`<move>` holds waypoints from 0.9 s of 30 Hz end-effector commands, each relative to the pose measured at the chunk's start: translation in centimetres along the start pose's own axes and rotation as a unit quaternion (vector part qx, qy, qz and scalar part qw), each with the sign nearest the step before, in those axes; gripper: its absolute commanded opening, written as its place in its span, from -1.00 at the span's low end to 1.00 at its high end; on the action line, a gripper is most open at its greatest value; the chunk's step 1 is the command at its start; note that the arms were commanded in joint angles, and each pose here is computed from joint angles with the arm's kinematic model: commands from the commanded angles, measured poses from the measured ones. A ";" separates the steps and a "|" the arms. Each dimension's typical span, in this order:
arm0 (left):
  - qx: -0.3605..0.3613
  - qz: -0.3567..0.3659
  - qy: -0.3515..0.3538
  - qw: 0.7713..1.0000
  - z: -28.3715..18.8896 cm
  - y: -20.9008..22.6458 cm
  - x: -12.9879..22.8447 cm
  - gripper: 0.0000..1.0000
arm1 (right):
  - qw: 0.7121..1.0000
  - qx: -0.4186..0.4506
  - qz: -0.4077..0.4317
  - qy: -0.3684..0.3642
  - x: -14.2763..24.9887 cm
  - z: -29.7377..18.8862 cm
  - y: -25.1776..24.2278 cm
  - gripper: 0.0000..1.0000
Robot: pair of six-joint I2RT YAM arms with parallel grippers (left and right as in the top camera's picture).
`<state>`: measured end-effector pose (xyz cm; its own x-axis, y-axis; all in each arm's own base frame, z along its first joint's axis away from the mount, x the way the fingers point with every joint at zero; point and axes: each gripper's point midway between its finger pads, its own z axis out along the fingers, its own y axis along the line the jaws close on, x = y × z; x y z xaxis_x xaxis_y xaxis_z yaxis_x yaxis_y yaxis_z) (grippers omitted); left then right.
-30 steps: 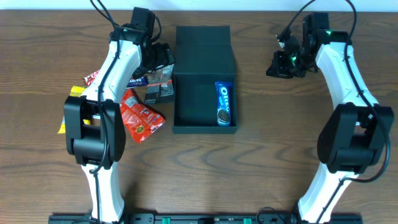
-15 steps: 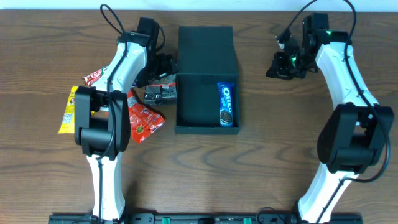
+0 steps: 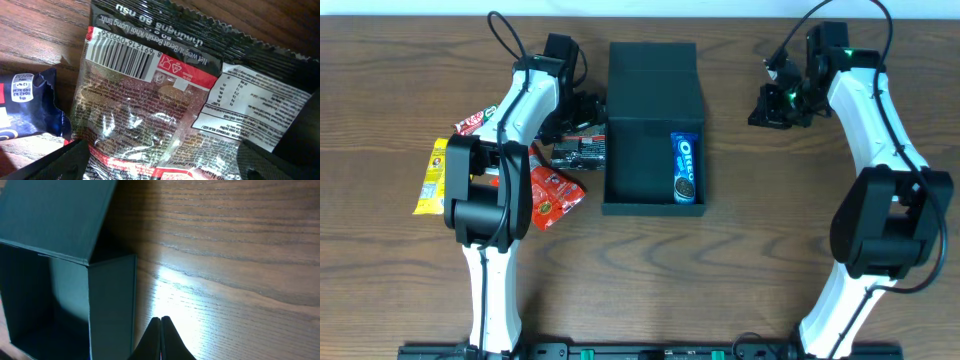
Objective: Pack container
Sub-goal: 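Carry the clear snack bag with the left gripper into the black box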
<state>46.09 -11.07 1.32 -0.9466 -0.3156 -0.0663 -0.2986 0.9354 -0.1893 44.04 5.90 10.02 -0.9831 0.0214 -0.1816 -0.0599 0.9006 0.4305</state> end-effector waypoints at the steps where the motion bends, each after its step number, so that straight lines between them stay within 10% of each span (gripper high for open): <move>1: -0.037 0.012 0.025 0.999 2.7 1.6 1.0 0.81 | 1.000 -0.007 0.007 -0.012 -0.6 -0.6 0.0 -0.97; 27: -0.137 0.053 0.084 0.986 6.3 5.1 4.0 -0.23 | 1.000 -0.007 0.013 -0.010 -0.5 -0.6 0.0 -0.97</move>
<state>45.41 -10.05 0.12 -0.9745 -0.2128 -0.0714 -0.2115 0.9770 -0.0257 44.02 5.90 10.01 -0.9838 0.0303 -0.1765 -0.0498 0.9003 0.4324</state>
